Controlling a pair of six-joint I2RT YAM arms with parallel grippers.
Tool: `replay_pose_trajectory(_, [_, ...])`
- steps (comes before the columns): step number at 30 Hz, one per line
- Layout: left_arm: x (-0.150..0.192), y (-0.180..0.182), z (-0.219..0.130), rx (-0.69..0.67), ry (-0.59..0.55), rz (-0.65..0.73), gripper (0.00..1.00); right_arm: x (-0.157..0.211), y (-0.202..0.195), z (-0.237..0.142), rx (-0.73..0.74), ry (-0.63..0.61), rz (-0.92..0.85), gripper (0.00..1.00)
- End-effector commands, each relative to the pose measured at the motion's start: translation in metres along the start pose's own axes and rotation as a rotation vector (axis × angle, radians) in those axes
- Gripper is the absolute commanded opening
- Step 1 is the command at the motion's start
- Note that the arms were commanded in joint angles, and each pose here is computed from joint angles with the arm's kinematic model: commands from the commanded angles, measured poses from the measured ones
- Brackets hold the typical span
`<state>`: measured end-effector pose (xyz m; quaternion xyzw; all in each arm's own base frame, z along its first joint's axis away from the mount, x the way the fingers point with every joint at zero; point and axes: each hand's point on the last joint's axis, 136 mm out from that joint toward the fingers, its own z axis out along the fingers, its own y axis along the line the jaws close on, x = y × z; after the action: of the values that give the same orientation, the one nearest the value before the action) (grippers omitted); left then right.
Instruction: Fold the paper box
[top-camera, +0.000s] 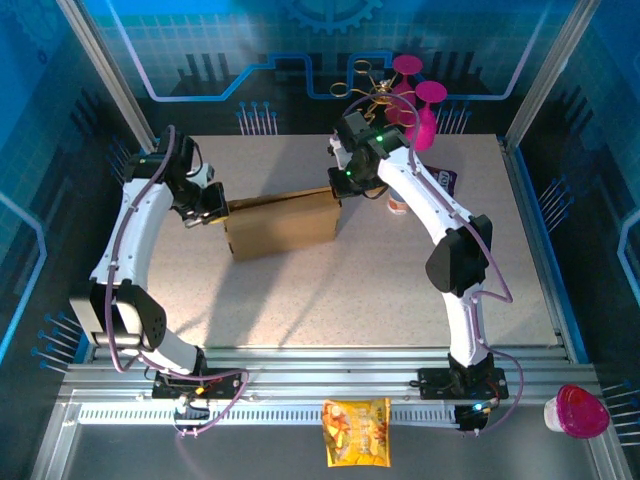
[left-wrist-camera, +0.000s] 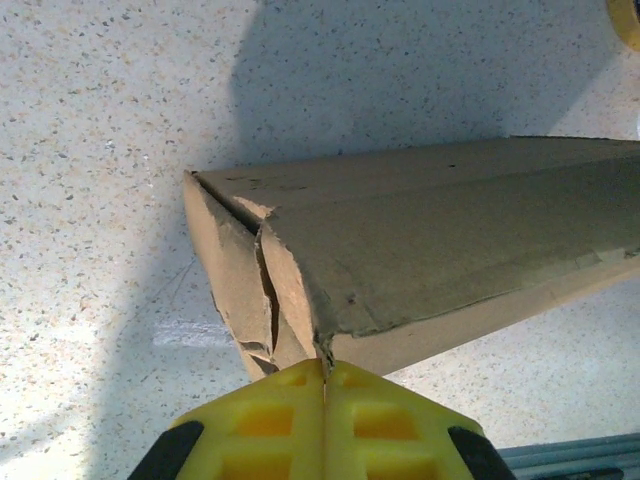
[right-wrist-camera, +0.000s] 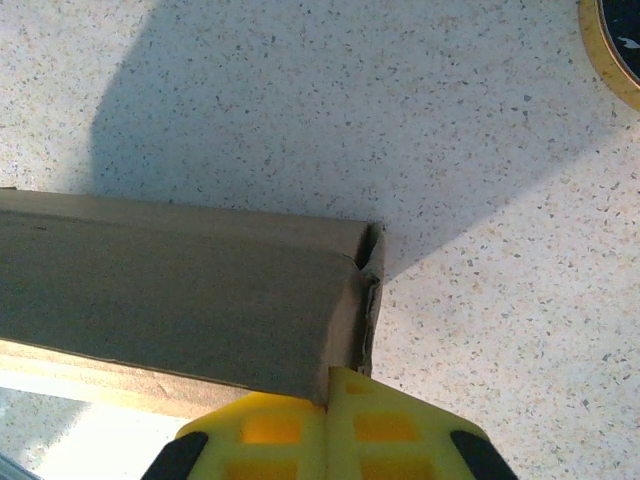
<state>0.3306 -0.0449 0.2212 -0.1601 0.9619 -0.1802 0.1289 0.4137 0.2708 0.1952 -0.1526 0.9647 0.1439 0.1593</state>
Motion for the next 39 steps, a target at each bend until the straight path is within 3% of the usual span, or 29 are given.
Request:
replay_pose_trajectory(1, [0.002, -0.013, -0.006, 0.068, 0.024, -0.019, 0.00, 0.025, -0.006, 0.021, 0.017, 0.127, 0.011, 0.00])
replay_pose_trajectory(19, [-0.004, -0.015, -0.004, 0.192, 0.038, -0.100, 0.00, 0.021, -0.009, 0.022, 0.016, 0.132, 0.013, 0.00])
replay_pose_trajectory(28, [0.004, 0.002, -0.001, 0.105, 0.050, -0.001, 0.00, 0.019, -0.009, 0.020, 0.007, 0.131, 0.020, 0.00])
replay_pose_trajectory(30, [0.006, 0.007, 0.000, 0.082, 0.048, 0.002, 0.23, 0.019, -0.009, 0.021, 0.006, 0.133, 0.020, 0.00])
replay_pose_trajectory(33, [0.008, 0.008, -0.004, 0.072, 0.033, -0.003, 0.35, 0.018, -0.008, 0.020, 0.005, 0.130, 0.019, 0.00])
replay_pose_trajectory(39, [0.008, 0.006, -0.014, 0.063, -0.001, -0.015, 0.44, 0.019, -0.007, 0.019, 0.005, 0.134, 0.018, 0.00])
